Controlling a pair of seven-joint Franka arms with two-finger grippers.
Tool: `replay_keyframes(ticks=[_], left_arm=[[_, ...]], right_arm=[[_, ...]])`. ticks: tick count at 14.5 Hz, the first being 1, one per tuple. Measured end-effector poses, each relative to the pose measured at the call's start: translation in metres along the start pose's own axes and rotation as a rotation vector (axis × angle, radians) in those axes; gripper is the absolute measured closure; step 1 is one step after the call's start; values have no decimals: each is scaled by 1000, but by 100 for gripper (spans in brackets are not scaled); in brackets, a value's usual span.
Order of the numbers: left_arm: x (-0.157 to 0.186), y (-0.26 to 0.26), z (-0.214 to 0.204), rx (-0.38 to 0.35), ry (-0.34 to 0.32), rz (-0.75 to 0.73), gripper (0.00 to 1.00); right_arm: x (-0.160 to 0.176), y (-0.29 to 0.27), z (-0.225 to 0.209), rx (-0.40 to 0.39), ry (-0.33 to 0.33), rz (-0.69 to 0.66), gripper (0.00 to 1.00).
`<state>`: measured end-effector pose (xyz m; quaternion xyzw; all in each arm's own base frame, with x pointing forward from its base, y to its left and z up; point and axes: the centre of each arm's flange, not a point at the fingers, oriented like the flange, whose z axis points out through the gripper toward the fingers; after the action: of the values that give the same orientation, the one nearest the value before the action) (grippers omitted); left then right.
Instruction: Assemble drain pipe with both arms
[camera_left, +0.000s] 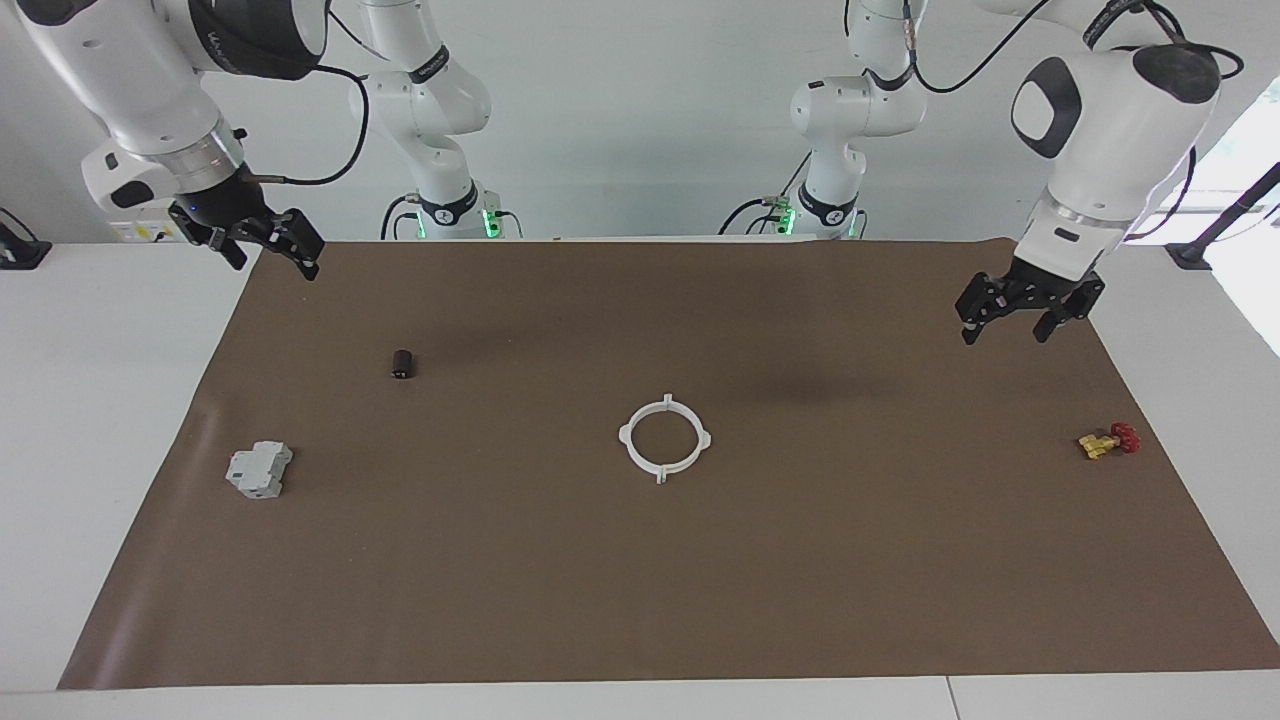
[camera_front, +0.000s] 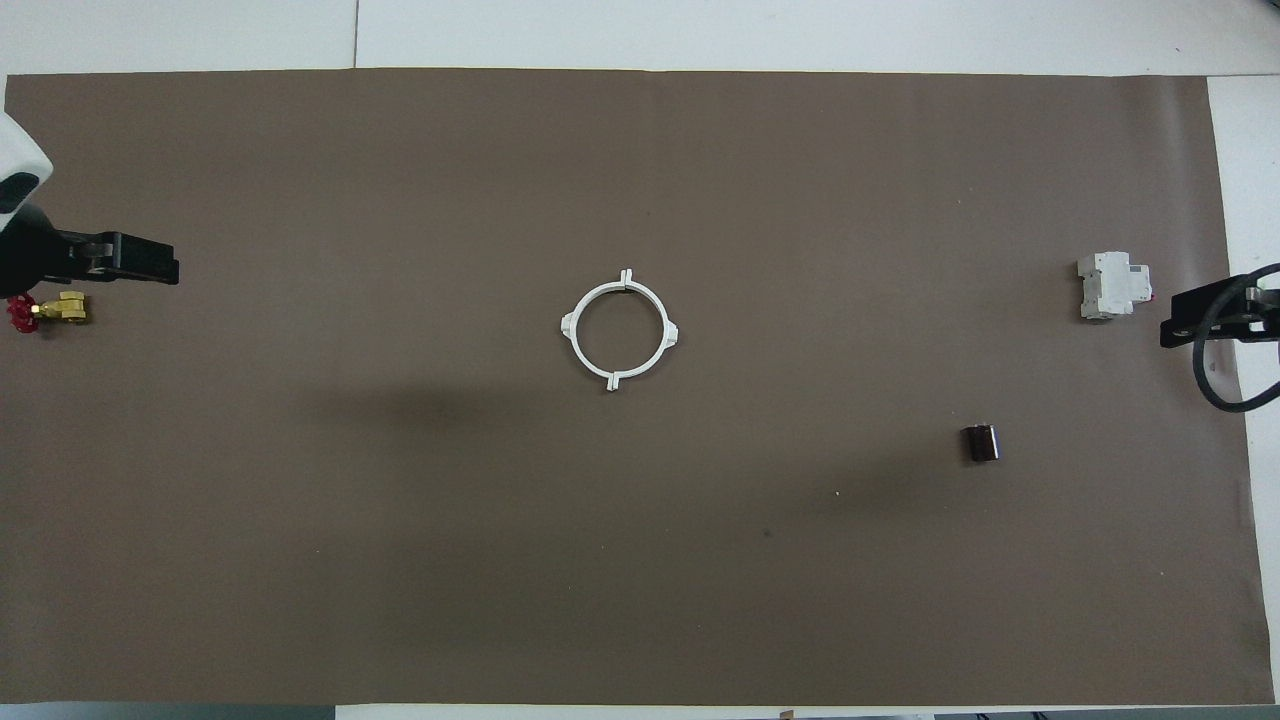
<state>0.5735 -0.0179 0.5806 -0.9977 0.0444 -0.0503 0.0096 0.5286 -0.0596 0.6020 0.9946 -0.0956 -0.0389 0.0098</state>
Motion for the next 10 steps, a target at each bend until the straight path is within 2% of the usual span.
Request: replay_keyframes(ticks=[3,5,10], left_arm=[[-2,-6,-28,0,-13,1,0],[-7,-9,-39,-1,-46,-4,0],[-14,-13,-40,-5,-106,-11,0]], right_arm=[[0,0,0,0,0,0,0],[0,0,0,0,0,0,0],[0,0,0,0,0,0,0]])
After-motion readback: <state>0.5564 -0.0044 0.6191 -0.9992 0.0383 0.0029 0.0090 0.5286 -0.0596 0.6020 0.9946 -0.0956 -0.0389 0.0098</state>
